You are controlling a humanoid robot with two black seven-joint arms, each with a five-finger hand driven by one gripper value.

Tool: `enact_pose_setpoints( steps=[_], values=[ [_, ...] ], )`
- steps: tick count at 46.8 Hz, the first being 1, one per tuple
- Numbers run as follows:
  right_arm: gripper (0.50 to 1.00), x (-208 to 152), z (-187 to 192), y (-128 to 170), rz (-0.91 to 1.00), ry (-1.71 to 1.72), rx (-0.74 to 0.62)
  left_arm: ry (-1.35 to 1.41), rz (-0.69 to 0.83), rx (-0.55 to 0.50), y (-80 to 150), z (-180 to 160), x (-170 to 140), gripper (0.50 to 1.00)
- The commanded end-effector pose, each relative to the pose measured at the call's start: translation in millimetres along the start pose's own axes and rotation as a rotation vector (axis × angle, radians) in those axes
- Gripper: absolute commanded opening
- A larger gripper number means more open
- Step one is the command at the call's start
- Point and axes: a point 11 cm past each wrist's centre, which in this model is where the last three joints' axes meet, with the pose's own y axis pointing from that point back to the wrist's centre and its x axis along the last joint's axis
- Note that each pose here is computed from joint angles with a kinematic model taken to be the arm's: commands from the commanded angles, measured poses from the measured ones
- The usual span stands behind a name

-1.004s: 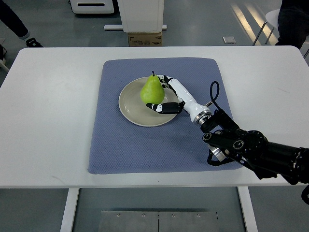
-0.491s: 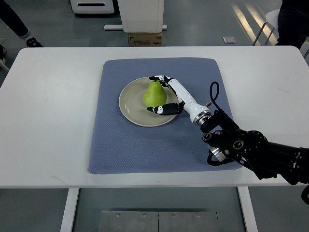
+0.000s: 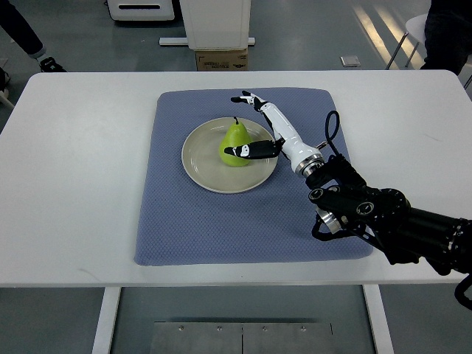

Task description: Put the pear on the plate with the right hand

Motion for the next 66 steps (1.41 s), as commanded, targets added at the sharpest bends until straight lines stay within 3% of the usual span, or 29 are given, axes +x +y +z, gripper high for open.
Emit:
enact_pose_setpoints(
  steps=[1,15,26,47,66],
  values=[
    [1.0,8.6,-1.4,-1.5,0.032,-0.021,0.001,0.0,0.0,0.0,0.0,-0.2,0.1,1.0],
    [1.0,68.2,18.5,3.2,0.194,0.002,-0.044,0.0,0.0,0.0,0.0,-0.2,0.1,1.0],
    [1.0,137.3,44.1,33.5,0.304,0.093,-0.083,0.0,0.0,0.0,0.0,-0.2,0.0,1.0],
    [1.0,167.2,69.3,46.5,0.461,-0.431,-0.158,0.0,0.0,0.0,0.0,-0.2,0.1,1.0],
    [1.0,164.6,102.1,58.5,0.501,-0.607,-0.259,0.0,0.0,-0.001,-0.1,0.7,-0.1,1.0]
  ],
)
